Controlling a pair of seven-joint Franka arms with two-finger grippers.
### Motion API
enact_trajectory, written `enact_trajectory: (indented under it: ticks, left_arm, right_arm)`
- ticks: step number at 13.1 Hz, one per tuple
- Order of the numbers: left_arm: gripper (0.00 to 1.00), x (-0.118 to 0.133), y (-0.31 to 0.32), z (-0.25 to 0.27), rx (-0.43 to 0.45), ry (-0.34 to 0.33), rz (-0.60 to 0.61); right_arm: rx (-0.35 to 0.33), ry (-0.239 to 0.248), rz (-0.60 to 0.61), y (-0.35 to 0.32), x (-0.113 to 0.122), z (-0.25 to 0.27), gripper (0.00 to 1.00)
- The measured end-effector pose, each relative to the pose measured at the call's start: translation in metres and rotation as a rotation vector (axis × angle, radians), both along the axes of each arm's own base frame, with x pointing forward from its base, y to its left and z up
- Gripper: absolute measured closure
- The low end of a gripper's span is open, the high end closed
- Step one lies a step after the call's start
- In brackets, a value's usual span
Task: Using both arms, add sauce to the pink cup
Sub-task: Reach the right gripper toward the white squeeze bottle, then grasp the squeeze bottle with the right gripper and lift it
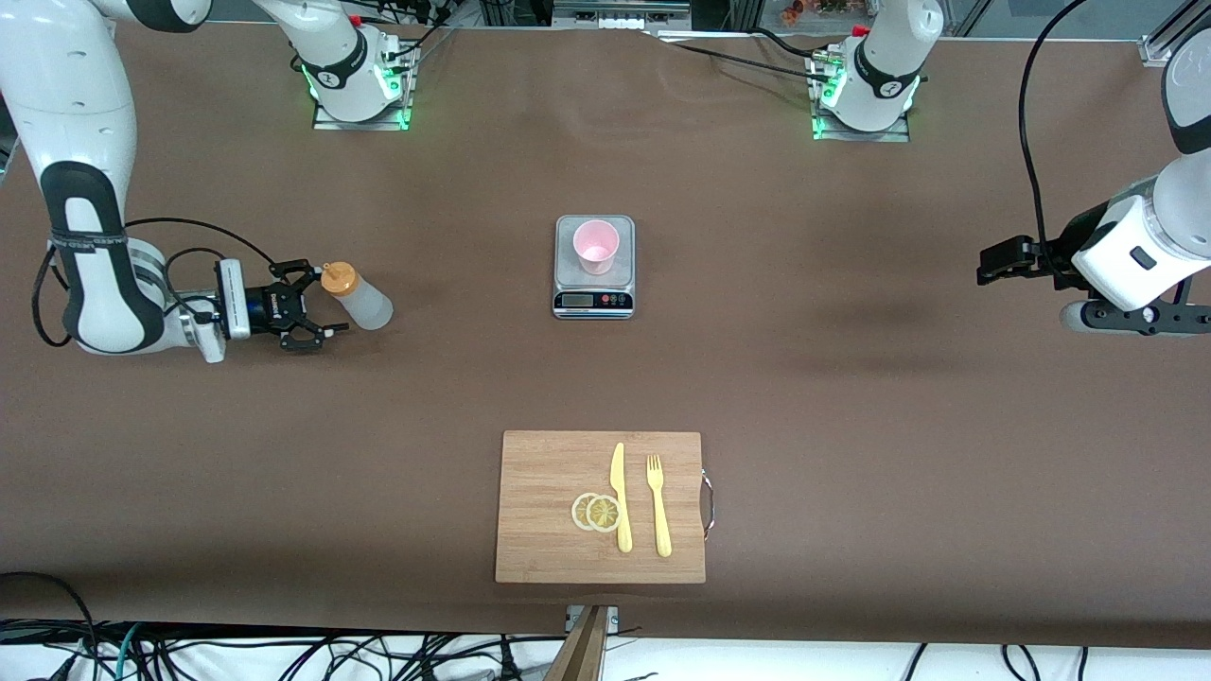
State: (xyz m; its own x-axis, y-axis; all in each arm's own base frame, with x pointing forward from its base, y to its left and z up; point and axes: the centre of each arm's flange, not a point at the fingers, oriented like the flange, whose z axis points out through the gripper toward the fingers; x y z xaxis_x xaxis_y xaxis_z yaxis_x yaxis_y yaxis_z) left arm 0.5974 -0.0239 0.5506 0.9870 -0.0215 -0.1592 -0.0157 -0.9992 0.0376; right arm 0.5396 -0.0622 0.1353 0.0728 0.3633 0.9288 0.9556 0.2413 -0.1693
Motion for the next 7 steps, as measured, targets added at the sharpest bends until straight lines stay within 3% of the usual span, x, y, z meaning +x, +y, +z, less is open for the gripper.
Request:
enact_trajectory:
  ticks: [3, 6, 7]
  left_arm:
    - [0.0, 0.0, 0.0, 0.0, 0.0, 0.0, 0.0]
    - [0.0, 0.0, 0.0, 0.0, 0.0, 0.001, 0.0]
    - [0.0, 0.0, 0.0, 0.0, 0.0, 0.001, 0.0]
  right_arm:
    - [0.043, -0.008, 0.011, 0.009, 0.0, -0.006, 0.1]
    - [0.079, 0.006, 0.032, 0.024, -0.001, -0.011, 0.45]
    - [0.085, 0.011, 0.034, 0.025, -0.002, -0.012, 0.52]
